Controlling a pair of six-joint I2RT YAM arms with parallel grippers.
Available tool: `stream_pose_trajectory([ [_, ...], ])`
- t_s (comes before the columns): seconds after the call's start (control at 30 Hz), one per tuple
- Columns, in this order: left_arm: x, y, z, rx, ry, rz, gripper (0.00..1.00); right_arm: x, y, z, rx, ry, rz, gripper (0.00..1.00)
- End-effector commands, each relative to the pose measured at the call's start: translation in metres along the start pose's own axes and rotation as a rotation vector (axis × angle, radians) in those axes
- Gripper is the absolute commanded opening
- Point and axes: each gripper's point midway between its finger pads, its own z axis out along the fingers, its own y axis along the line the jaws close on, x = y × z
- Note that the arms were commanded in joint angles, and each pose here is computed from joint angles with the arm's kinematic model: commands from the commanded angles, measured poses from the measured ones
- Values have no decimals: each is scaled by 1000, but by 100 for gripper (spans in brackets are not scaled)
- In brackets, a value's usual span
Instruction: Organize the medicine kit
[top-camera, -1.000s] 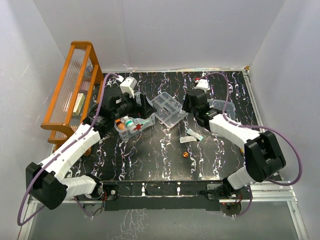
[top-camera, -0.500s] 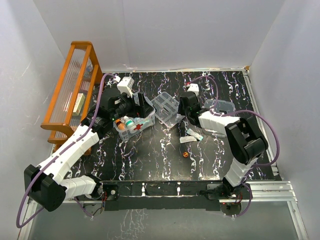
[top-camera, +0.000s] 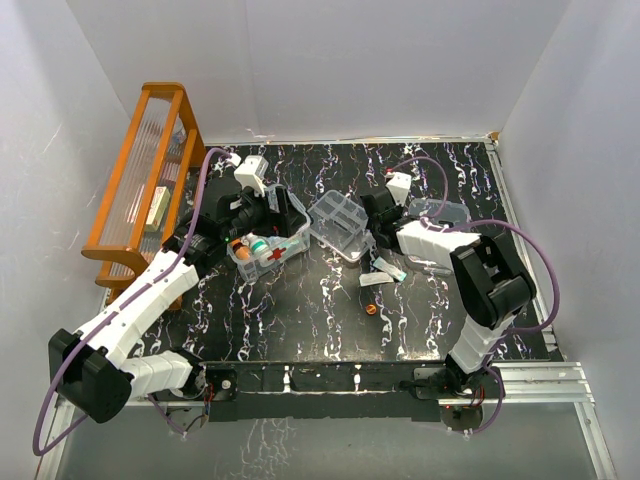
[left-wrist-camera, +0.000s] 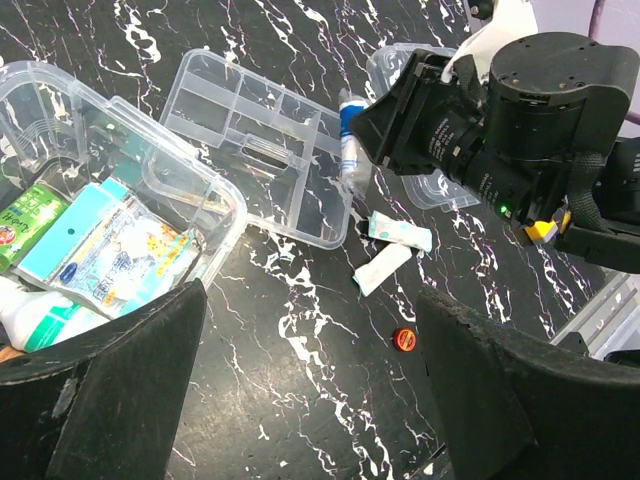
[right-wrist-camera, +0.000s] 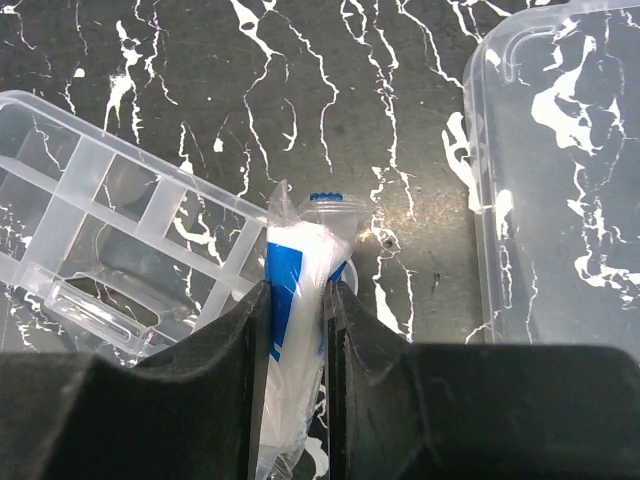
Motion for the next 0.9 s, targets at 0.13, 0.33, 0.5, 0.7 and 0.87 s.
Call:
stream_pose_trajectory([
  [0.13, -16, 3, -13, -48, -51, 29, 84, -80, 62, -48, -344, -186, -92, 22],
  [0.33, -33, 15, -28, -147, -122, 13, 85, -77, 123, -73, -726, -231, -304, 22],
  [0.5, -57, 19, -52, -216, -224, -14, 85, -68, 150, -86, -931, -296, -433, 23],
  [0.7, -75, 16, -77, -225, -314, -20, 86, -53, 162, -71, -969, -246, -498, 24],
  [0.87, -67, 13, -73, -203, -299, -72, 87, -31, 162, -56, -979, -190, -541, 24],
])
